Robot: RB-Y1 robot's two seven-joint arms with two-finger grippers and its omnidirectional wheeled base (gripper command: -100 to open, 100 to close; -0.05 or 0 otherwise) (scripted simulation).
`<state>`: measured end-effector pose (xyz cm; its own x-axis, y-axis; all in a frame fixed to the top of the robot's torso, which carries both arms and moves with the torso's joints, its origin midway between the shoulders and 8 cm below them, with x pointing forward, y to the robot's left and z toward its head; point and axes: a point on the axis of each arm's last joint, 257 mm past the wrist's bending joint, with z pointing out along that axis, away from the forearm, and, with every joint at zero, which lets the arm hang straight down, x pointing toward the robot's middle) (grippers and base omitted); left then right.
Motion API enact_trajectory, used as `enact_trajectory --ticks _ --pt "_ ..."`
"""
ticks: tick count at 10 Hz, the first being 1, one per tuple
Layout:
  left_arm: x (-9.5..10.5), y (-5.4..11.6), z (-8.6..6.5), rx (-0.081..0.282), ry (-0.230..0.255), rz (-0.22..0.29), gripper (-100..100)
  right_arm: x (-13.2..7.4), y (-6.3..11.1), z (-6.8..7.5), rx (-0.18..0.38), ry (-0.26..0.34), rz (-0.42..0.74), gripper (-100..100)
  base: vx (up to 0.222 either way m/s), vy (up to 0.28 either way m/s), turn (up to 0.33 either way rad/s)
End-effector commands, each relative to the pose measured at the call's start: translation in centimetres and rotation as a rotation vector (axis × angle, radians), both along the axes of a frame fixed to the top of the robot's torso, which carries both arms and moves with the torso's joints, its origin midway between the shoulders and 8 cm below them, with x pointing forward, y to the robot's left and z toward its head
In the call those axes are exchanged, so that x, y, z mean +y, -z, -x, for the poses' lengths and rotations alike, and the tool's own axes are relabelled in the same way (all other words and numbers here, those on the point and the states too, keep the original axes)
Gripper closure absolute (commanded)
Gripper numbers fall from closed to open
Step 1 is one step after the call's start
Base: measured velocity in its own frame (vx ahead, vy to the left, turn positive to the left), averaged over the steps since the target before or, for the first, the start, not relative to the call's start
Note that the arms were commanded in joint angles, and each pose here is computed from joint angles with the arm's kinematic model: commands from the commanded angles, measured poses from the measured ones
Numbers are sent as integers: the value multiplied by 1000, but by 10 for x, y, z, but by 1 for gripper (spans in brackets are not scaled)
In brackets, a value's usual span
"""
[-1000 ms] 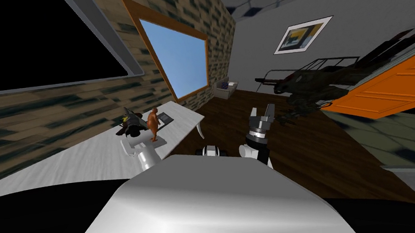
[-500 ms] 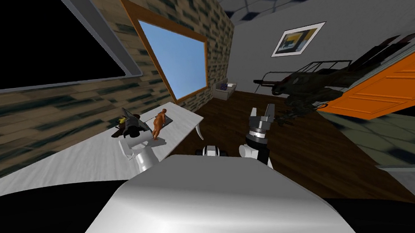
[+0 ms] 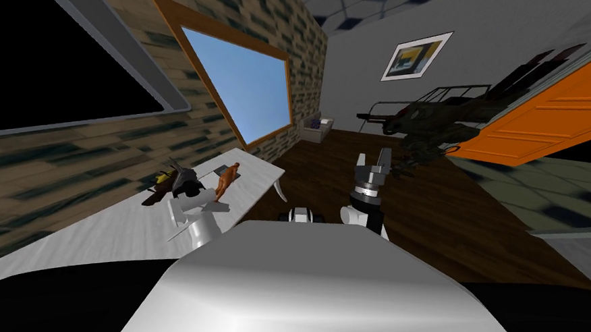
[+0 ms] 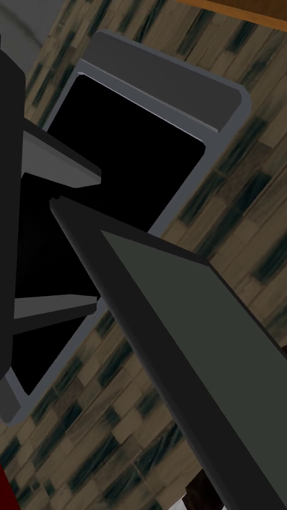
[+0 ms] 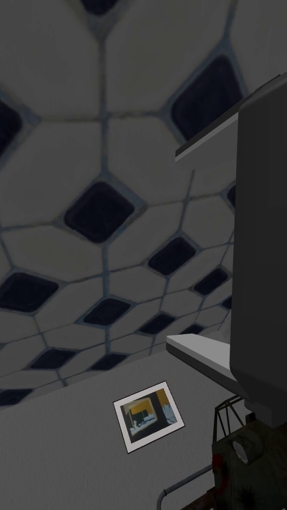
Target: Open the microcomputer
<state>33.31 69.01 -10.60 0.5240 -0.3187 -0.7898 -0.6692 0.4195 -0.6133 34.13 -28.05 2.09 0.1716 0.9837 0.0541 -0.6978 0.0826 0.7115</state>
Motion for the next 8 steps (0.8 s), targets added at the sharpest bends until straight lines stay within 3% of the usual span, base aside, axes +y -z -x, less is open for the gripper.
enact_trajectory --ticks 1,4,5,6,7,8 --pt "2 11 5 80 -5 -43 100 0 0 0 0 0 0 0 62 -40 -10" --pt "5 27 11 190 -6 -102 100 0 0 0 0 0 0 0 114 -56 0" --pt "6 38 16 264 -4 -140 100 0 0 0 0 0 0 0 133 -68 -20" --pt "6 38 16 264 -4 -140 100 0 0 0 0 0 0 0 111 -49 9" --pt "7 49 20 339 0 -179 100 0 0 0 0 0 0 0 102 -52 -10" --pt "7 55 23 376 3 -198 100 0 0 0 0 0 0 0 105 -53 -13"
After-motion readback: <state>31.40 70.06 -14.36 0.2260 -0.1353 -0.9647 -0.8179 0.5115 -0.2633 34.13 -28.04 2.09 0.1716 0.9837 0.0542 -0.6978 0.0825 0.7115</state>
